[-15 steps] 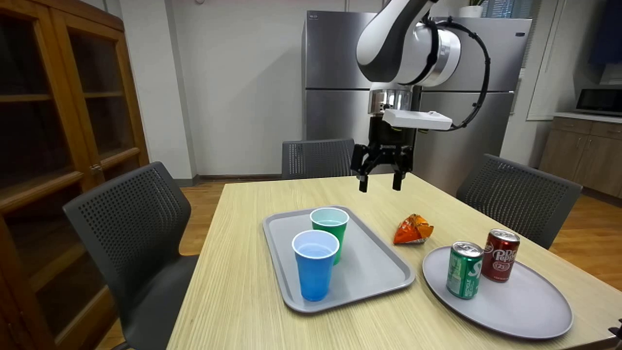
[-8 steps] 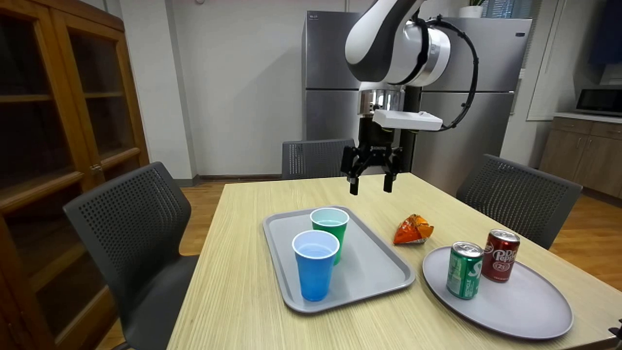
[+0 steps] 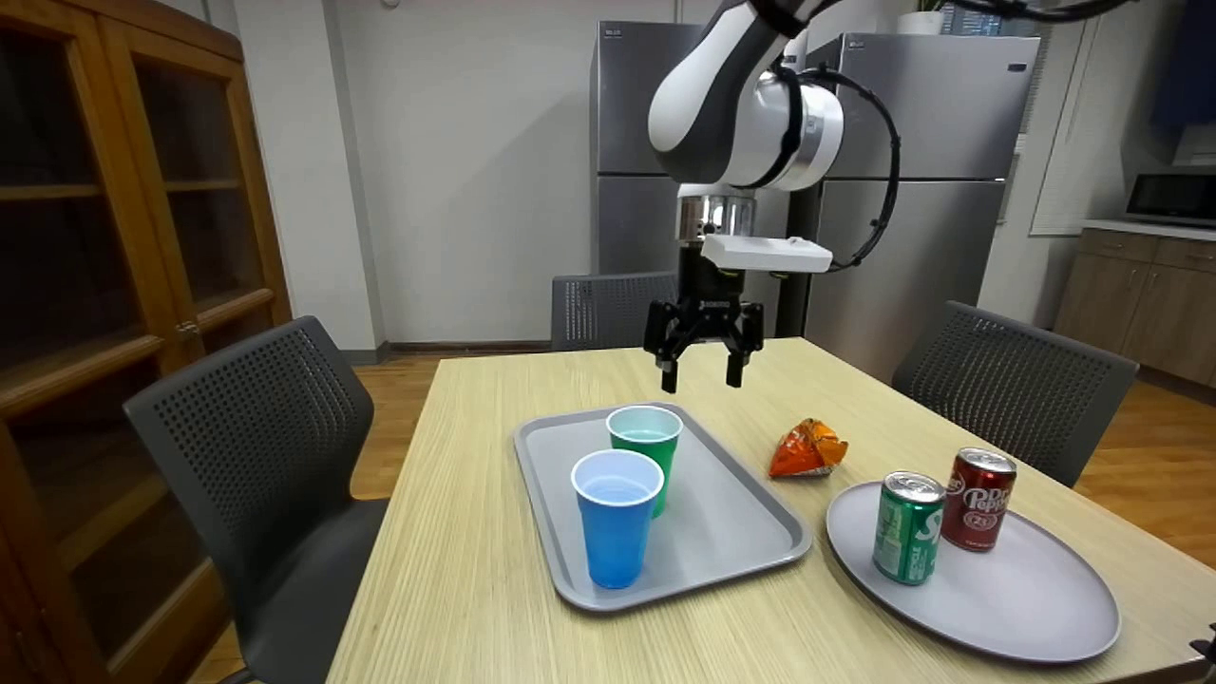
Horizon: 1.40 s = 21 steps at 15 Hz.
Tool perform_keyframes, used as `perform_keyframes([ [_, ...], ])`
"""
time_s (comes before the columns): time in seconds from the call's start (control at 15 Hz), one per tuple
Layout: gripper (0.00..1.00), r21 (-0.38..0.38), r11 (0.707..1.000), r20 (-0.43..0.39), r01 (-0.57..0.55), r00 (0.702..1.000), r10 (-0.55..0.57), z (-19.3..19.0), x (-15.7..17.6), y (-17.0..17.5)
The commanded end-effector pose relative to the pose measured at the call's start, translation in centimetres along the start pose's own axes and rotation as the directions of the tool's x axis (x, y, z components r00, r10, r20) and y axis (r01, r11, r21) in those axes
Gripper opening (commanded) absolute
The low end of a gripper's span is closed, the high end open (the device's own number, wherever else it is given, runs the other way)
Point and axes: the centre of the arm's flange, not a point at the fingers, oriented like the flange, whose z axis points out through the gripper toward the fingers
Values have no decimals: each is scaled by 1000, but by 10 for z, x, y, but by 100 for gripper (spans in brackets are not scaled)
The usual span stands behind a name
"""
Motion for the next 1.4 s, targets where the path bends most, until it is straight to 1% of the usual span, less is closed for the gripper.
perform_keyframes([
  [0.0,100,-1,1000,20,-18,1000,18,12,31,-2],
  [0.4,100,6,1000,29,-11,1000,11,33,51,-2],
  [0.93,100,12,1000,68,-5,998,4,57,48,-8],
  [1.33,100,16,1000,73,15,997,-16,56,45,-13],
])
